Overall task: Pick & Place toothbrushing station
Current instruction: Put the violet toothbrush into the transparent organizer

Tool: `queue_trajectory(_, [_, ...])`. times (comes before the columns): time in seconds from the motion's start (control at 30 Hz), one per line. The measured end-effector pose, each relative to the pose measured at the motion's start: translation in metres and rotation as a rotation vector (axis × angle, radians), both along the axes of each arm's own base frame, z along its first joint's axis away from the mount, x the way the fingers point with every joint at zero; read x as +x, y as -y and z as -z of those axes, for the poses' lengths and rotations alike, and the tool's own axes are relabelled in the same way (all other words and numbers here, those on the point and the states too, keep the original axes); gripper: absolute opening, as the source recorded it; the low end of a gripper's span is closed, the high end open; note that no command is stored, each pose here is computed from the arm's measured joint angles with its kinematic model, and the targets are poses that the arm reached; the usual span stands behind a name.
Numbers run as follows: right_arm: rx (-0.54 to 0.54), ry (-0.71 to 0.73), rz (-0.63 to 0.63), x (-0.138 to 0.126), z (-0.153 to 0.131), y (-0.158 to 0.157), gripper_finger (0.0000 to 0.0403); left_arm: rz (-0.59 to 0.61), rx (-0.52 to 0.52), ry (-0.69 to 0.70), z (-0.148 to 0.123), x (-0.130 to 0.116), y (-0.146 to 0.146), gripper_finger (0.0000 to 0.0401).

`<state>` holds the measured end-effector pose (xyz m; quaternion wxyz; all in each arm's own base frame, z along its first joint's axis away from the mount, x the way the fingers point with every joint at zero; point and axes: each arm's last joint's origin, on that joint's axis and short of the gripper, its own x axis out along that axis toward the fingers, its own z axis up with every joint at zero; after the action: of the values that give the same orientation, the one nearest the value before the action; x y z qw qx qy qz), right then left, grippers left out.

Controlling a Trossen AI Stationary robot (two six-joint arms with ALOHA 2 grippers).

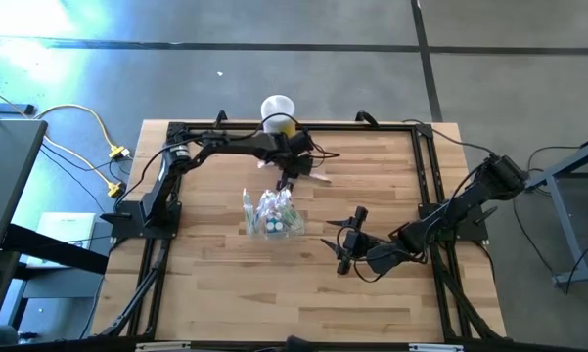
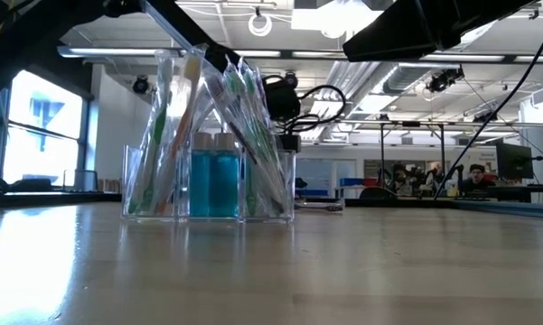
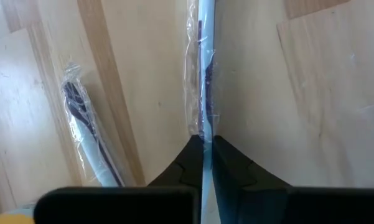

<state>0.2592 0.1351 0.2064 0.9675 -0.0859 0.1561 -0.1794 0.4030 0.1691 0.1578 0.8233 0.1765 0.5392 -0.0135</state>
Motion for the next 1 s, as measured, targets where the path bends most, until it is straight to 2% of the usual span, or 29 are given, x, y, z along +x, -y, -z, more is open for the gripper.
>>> queue_trajectory(0.2, [-0.006,-0.003,-0.001,0.000,0.000,0.000,0.0229,0.011,0.065,-0.018,-0.004,0.004,0.011,0.0005])
queue_trajectory(0.43, [-0.007,-0.004,-0.002,0.000,0.000,0.000,0.0229,0.028,0.124,-0.039,-0.031,0.017,0.024,0.0002])
queue_trajectory(0.7, [-0.028,0.005,0.005,-0.005,0.000,-0.007,0.0229,0.060,0.175,-0.065,-0.076,0.029,0.047,0.0001])
queue_trajectory(1.0, [-0.174,0.065,0.047,-0.023,-0.010,-0.033,0.0229,0.084,0.277,-0.111,-0.143,0.030,0.086,0.0000])
